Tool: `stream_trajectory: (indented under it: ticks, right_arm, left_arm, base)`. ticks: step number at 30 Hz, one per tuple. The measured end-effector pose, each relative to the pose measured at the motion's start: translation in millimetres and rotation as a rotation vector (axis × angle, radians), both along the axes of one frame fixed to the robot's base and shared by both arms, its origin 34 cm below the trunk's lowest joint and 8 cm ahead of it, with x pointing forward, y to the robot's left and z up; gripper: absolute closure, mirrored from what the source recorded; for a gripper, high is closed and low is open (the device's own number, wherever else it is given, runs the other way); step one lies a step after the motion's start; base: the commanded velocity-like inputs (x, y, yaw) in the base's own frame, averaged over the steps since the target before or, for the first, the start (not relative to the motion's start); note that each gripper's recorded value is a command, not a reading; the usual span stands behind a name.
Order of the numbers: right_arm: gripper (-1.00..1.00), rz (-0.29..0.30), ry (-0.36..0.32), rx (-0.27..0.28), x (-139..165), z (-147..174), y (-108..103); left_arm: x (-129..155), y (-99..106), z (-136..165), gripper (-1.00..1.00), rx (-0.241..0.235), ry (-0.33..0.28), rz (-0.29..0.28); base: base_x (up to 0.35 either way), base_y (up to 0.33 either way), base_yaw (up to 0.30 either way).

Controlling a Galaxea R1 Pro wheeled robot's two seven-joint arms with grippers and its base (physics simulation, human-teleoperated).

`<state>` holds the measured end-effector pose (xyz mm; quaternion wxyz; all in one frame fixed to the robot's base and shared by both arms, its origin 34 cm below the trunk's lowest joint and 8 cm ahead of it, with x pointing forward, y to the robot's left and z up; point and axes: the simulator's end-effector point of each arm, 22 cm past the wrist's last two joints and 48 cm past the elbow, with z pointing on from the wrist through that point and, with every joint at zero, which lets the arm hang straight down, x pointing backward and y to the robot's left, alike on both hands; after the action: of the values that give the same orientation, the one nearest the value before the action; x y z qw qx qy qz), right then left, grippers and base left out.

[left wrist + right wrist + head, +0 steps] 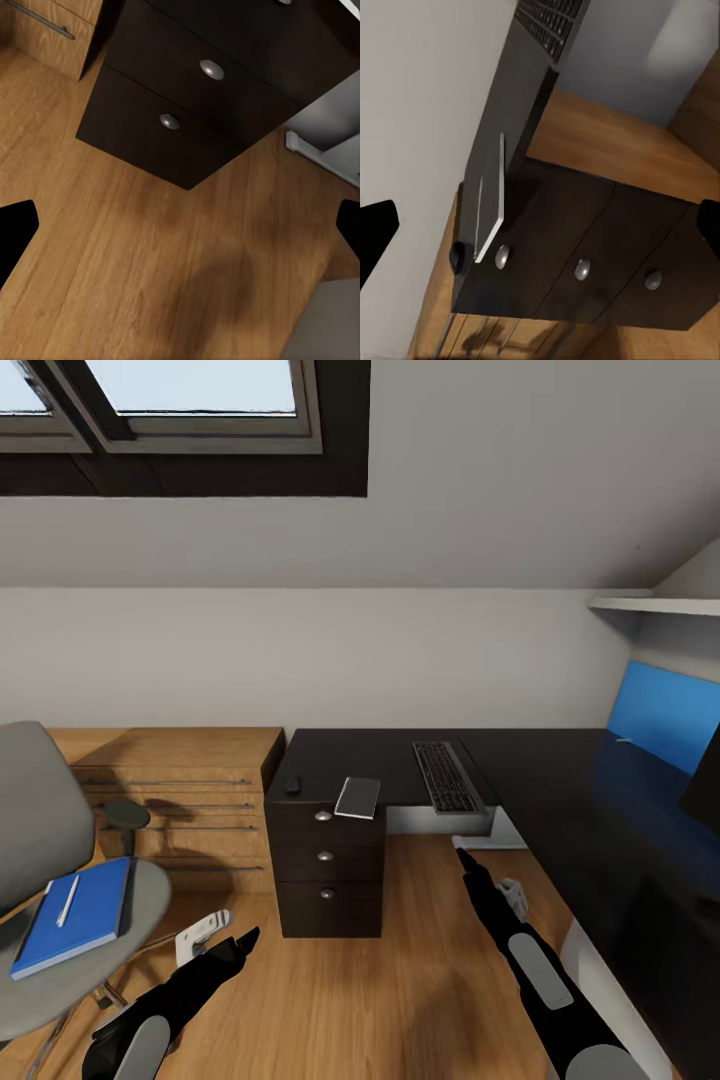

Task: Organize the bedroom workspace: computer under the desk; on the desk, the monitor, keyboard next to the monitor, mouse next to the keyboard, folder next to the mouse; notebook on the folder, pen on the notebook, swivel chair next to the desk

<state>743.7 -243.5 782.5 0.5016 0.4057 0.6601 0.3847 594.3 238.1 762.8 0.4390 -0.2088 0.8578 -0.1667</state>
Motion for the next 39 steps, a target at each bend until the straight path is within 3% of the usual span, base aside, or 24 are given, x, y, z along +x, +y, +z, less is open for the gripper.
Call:
stream_trajectory:
  ticks: [3,9,13,20,28,29,30,31,39]
  right_arm:
    - [-1.00,0.038,-0.100,-0.007,-0.8,10.4,-6.6]
    - [-1.00,0.069,-0.172,0.002,-8.5,2.2,-16.0]
    - [-1.00,0.056,-0.183,0.014,-10.6,-5.3,-24.5]
    - [-1.00,0.012,-0.102,0.019,-10.7,-26.5,-33.8]
    - [-1.00,-0.028,-0.101,0.127,-10.5,-32.7,-38.6]
    - [-1.00,-0.026,-0.100,0.140,-10.8,-34.4,-37.8]
    - [-1.00,-0.003,-0.090,0.199,-11.6,-36.2,-31.8]
    - [-1.00,0.004,-0.088,0.224,-11.9,-35.9,-30.0]
    - [-1.00,0.009,-0.087,0.317,-12.4,-32.8,-28.4]
  left_arm:
    - [-0.7,-0.6,-6.4,-1.00,-0.001,0.002,-0.001]
    - [-2.1,-4.1,-18.2,-1.00,-0.002,0.005,-0.008]
    - [-3.0,-5.6,-25.9,-1.00,-0.003,0.005,-0.011]
    - [-4.1,-6.4,-31.7,-1.00,-0.003,0.010,-0.013]
    - [-5.0,-6.5,-41.3,-1.00,-0.003,0.010,-0.013]
    - [-5.2,-6.6,-43.2,-1.00,-0.003,0.010,-0.013]
    - [-5.5,-6.6,-45.2,-1.00,-0.003,0.010,-0.013]
    - [-5.5,-6.6,-45.3,-1.00,-0.003,0.010,-0.013]
    - [-6.6,-6.2,-48.7,-1.00,-0.003,0.018,-0.013]
  base:
    - [0.000,0.000,0.000]
    - [0.000,0.000,0.000]
    - [0.000,0.000,0.000]
    - [0.000,0.000,0.000]
    - [0.000,0.000,0.000]
    - [0.000,0.000,0.000]
    - [0.000,0.000,0.000]
    - [0.000,0.000,0.000]
    - [0.000,0.000,0.000]
